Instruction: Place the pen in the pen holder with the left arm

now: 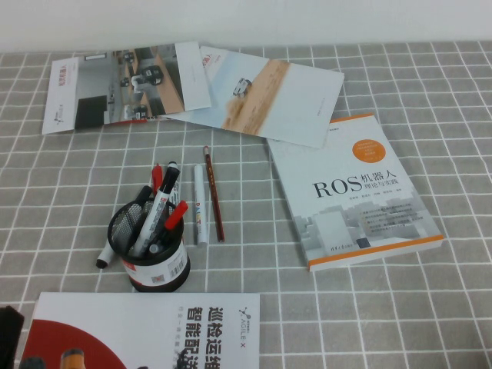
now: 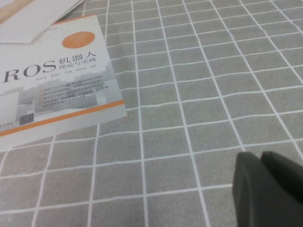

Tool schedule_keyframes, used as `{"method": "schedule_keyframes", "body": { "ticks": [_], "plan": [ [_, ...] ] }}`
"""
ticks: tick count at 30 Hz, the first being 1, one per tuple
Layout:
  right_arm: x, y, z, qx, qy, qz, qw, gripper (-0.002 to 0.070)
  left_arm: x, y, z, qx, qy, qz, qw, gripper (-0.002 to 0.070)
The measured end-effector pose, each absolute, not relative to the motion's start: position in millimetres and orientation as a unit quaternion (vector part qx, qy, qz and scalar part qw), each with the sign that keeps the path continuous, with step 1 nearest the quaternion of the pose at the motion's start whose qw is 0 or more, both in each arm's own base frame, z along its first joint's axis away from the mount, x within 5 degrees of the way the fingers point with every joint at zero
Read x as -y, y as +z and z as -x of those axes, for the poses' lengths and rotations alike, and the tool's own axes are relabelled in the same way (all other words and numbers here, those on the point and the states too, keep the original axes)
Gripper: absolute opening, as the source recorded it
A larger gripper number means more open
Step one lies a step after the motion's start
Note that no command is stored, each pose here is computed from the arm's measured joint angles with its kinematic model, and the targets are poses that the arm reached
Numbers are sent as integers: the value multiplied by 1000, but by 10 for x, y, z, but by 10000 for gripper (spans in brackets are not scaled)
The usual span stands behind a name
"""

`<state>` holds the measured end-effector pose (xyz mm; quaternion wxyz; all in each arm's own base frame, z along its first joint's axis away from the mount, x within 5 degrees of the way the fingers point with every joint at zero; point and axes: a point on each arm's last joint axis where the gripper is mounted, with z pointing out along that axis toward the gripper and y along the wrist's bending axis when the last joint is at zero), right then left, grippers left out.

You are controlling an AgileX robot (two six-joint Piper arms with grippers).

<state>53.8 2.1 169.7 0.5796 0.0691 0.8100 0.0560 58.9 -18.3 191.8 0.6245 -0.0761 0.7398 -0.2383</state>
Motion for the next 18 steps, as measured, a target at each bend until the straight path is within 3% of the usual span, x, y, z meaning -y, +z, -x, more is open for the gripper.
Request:
{"method": "schedule_keyframes", "body": {
  "ticks": [6, 14, 18],
  "plan": [
    [-21, 1697, -538, -810, 56, -69, 580, -15, 229, 2132, -720, -776, -223, 58, 587, -4],
    [-21, 1697, -538, -810, 56, -69, 580, -15, 359, 2934, -1145, -819, -175, -35, 546, -4],
    [-21, 1697, -538, -810, 56, -69, 580, -15, 420, 3170, -1398, -852, -144, -85, 495, -4]
  ]
}}
